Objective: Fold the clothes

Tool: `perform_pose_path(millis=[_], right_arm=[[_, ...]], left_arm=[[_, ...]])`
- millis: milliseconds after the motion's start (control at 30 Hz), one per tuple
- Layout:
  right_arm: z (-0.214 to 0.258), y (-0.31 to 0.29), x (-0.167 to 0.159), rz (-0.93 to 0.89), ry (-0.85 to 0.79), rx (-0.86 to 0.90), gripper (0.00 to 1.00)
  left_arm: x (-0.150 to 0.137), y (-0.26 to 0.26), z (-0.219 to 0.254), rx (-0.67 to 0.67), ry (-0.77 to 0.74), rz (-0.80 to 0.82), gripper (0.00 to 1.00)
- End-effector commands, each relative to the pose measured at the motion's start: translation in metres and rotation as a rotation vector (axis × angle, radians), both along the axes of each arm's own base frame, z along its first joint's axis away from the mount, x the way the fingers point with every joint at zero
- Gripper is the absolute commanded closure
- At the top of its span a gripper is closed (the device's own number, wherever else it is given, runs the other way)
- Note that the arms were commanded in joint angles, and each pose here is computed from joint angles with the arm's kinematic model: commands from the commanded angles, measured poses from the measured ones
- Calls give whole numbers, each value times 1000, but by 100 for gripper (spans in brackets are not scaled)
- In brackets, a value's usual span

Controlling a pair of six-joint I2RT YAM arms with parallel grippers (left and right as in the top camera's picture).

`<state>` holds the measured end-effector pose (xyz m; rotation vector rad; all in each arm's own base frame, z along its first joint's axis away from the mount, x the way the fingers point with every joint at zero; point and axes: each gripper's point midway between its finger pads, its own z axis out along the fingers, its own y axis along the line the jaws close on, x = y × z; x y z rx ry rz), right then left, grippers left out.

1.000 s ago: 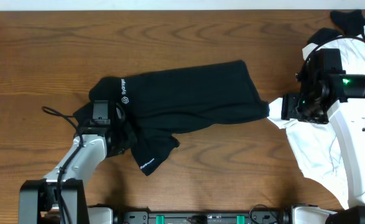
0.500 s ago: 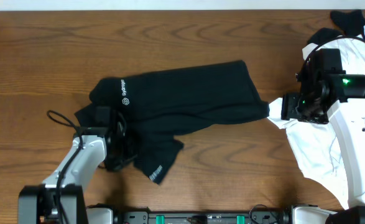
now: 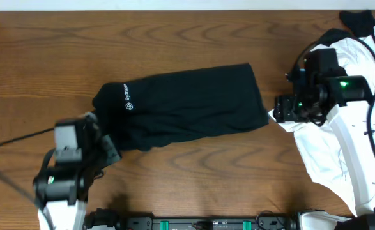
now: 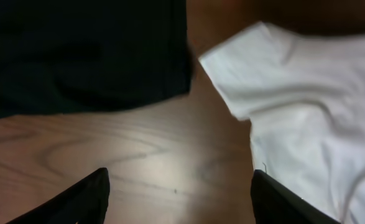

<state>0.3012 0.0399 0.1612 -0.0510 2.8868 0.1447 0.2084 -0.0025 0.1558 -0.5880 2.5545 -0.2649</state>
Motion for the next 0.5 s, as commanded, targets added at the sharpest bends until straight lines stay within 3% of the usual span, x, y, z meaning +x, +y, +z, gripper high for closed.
perform_pose_path(millis=[0,200,467], right_arm=[[-14,10,2,51,-9,7,28],[-65,31,-4,90,31,109,28],[-118,79,12,202,-8,198,28]], left_arm=[[-2,19,17,36,-74,89,94],[-2,40,22,4,-104,246,94],[2,41,14,-7,-67,257,94]])
